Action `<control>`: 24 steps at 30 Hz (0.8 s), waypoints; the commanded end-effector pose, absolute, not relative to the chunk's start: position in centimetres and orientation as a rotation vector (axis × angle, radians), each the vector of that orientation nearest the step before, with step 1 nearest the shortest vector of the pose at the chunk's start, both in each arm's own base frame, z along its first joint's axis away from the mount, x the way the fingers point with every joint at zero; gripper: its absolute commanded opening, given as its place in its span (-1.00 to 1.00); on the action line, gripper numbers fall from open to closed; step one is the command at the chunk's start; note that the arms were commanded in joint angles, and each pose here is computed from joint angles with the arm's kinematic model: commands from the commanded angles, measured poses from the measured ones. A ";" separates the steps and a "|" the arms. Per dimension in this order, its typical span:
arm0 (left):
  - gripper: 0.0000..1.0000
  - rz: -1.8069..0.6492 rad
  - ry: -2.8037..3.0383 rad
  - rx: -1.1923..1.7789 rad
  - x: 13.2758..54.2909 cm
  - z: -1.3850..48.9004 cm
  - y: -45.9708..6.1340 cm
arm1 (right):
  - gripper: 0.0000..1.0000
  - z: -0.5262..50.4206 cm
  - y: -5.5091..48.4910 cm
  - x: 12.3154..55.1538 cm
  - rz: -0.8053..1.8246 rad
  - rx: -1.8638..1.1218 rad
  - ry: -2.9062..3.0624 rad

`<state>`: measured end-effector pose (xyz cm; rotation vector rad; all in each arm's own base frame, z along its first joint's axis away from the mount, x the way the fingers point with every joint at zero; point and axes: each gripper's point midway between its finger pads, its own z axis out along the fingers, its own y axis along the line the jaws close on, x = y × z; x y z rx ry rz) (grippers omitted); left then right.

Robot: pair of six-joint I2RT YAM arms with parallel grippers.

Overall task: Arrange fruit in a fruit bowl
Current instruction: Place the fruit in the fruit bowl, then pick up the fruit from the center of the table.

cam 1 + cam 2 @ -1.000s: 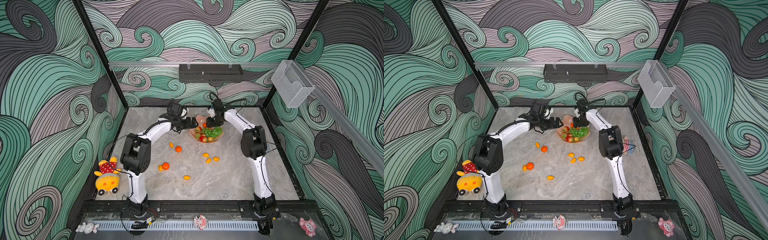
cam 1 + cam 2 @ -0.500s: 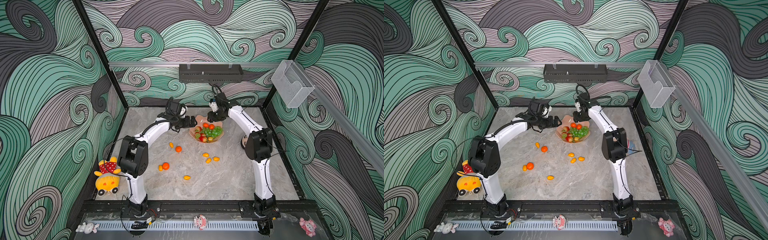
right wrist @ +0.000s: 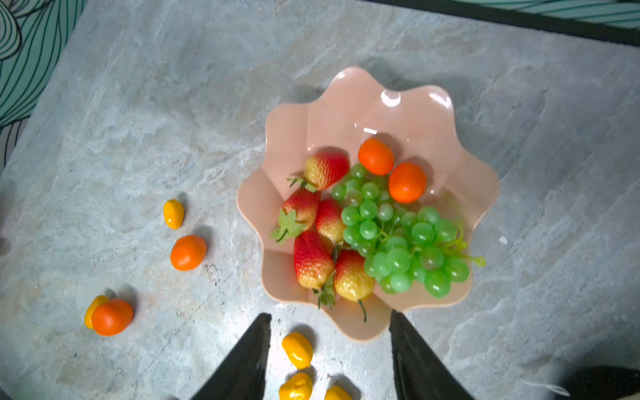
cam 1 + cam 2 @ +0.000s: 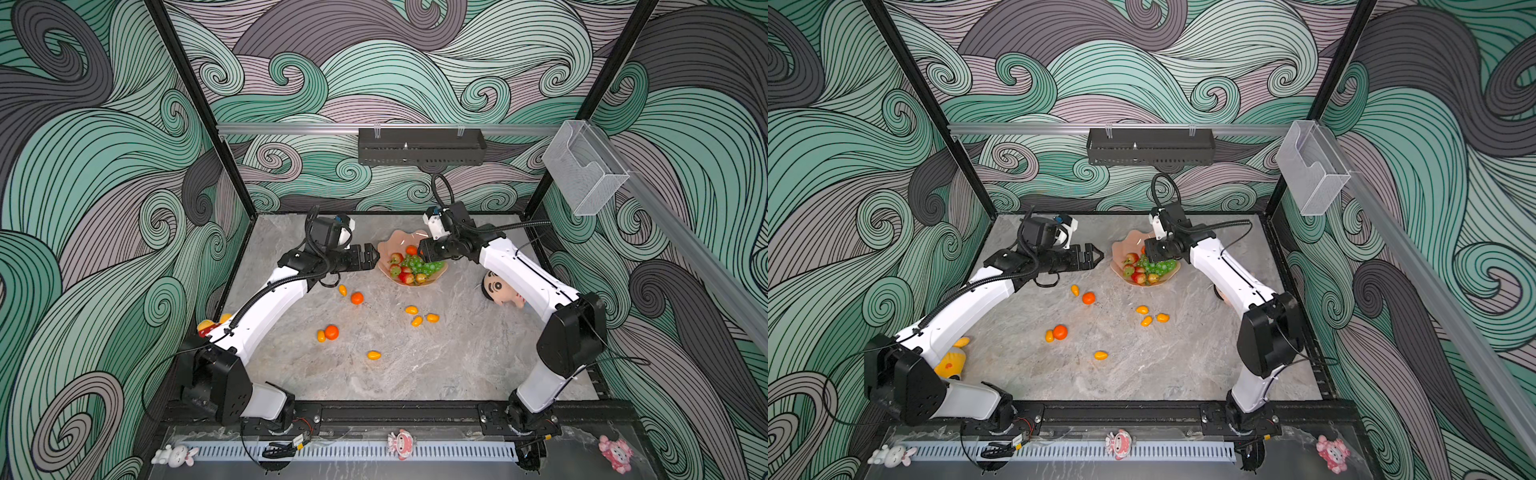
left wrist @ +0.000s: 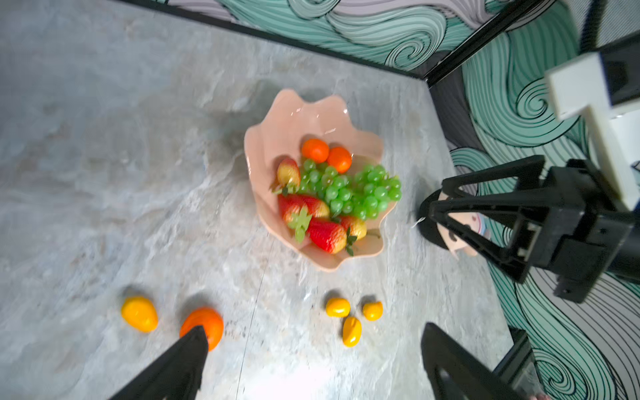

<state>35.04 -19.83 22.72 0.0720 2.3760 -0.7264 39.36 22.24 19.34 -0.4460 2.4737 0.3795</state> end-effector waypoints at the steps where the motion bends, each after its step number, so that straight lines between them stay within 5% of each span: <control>1: 0.97 -0.683 2.397 -0.001 33.3 22.5 -18.3 | 0.10 19.9 22.8 38.3 0.406 -0.377 2.403; 24: 0.97 -0.576 2.560 -0.273 22.3 14.1 -11.9 | 0.10 14.6 32.3 23.7 0.404 -0.556 2.171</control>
